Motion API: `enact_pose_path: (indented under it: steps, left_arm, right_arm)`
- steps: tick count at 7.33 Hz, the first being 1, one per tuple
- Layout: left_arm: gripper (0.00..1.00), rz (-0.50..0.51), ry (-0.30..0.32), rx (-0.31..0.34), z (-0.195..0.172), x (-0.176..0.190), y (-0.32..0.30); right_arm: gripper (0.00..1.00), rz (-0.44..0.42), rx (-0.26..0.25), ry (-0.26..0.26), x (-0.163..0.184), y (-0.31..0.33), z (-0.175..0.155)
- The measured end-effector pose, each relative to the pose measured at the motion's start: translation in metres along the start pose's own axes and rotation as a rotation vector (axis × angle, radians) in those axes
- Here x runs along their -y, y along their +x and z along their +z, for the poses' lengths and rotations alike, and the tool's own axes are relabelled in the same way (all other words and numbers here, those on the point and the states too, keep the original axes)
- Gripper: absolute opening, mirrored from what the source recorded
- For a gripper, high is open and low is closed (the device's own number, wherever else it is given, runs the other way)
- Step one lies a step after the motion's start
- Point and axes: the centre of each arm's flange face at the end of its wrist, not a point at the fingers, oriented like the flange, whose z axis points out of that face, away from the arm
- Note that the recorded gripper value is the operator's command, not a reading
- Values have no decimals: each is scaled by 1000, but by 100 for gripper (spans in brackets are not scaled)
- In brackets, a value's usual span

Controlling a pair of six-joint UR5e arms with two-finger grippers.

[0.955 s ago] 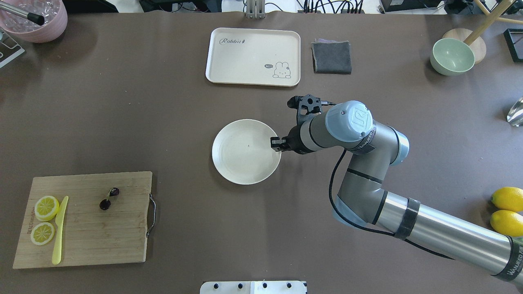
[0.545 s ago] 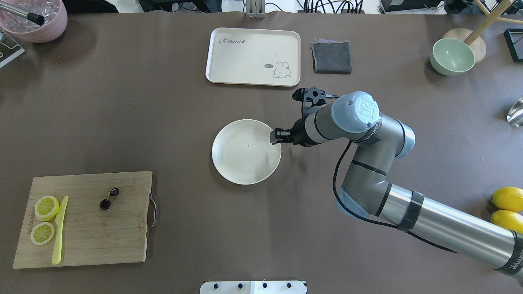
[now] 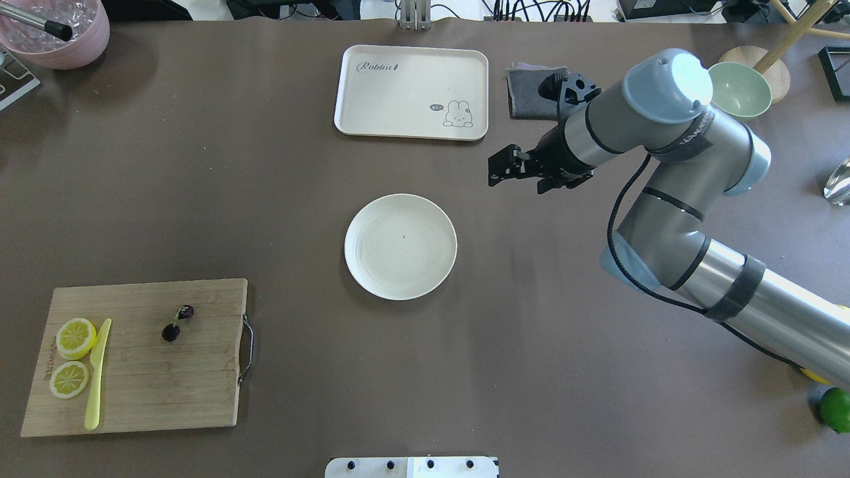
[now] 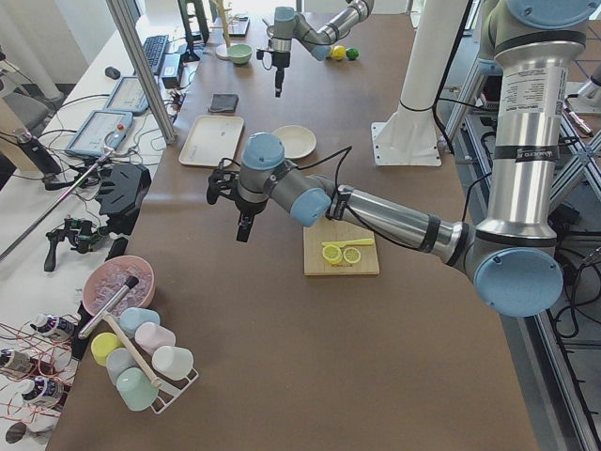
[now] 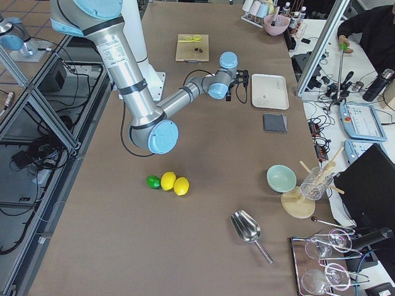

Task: Place red cherry on plate
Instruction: 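Release the plate and raise the right gripper while the left arm reaches out, then lower the left gripper onto the dark red cherry and grasp it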

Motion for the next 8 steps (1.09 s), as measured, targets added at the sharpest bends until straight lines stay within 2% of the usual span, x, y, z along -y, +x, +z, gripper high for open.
enact_pose_path:
  steps: [2, 3, 5, 7, 8]
  left_arm:
    - [92, 30, -13, 44, 26, -52, 72]
    - [90, 23, -22, 49, 43, -78, 113]
    - [90, 80, -43, 55, 80, -130, 180]
    - [90, 147, -78, 42, 100, -166, 214]
    - [76, 166, -95, 36, 106, -177, 223]
  right_arm:
    - [100, -15, -29, 8, 12, 48, -23]
    - [100, -26, -46, 16, 12, 72, -33]
    - [100, -39, -76, 27, 9, 104, -41]
    - [100, -35, -87, 33, 10, 113, -43]
    - [100, -33, -92, 36, 9, 115, -42]
